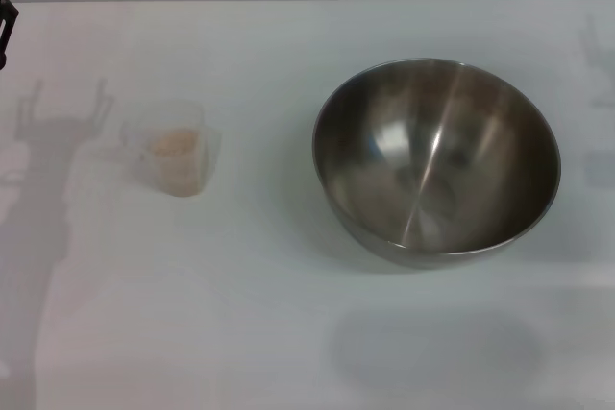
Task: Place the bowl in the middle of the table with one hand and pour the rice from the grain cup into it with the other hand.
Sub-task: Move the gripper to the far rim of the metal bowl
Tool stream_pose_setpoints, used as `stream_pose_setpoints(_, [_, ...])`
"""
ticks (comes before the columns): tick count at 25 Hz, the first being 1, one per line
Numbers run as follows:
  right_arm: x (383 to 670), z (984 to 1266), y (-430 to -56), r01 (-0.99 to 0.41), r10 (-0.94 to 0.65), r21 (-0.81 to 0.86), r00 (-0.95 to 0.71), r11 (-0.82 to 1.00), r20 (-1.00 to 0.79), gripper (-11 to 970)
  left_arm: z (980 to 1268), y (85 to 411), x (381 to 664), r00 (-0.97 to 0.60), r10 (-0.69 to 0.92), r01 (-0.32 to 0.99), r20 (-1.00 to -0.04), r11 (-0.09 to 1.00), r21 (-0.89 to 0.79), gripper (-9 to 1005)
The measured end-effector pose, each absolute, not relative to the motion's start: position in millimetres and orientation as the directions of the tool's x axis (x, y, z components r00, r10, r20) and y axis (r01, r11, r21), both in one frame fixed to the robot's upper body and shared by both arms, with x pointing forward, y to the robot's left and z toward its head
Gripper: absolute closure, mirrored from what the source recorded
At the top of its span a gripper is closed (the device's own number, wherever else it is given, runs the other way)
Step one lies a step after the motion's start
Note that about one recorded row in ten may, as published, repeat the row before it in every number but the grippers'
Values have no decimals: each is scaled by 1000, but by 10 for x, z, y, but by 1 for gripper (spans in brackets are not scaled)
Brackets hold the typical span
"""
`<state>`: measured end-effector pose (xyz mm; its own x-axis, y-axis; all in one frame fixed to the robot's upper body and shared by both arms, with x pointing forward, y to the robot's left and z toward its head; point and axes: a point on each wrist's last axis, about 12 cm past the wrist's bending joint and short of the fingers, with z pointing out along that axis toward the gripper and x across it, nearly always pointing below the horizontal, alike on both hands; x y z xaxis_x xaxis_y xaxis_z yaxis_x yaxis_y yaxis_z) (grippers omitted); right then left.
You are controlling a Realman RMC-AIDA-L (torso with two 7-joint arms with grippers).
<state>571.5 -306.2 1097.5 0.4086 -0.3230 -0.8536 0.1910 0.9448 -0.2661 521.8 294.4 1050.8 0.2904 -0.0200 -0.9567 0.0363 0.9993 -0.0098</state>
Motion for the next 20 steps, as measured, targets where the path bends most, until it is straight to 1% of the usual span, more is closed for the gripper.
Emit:
stream_pose_setpoints(15, [5747, 11014, -3043, 202, -345, -285, 417, 937, -841, 218, 10508, 2946, 5235, 285, -20, 35, -958, 999, -10, 138])
stream_pose_setpoints(20, [5750, 11030, -3041, 234, -408, -338, 408, 912, -817, 218, 10516, 2939, 5247, 287, -20, 38, -958, 999, -9, 139])
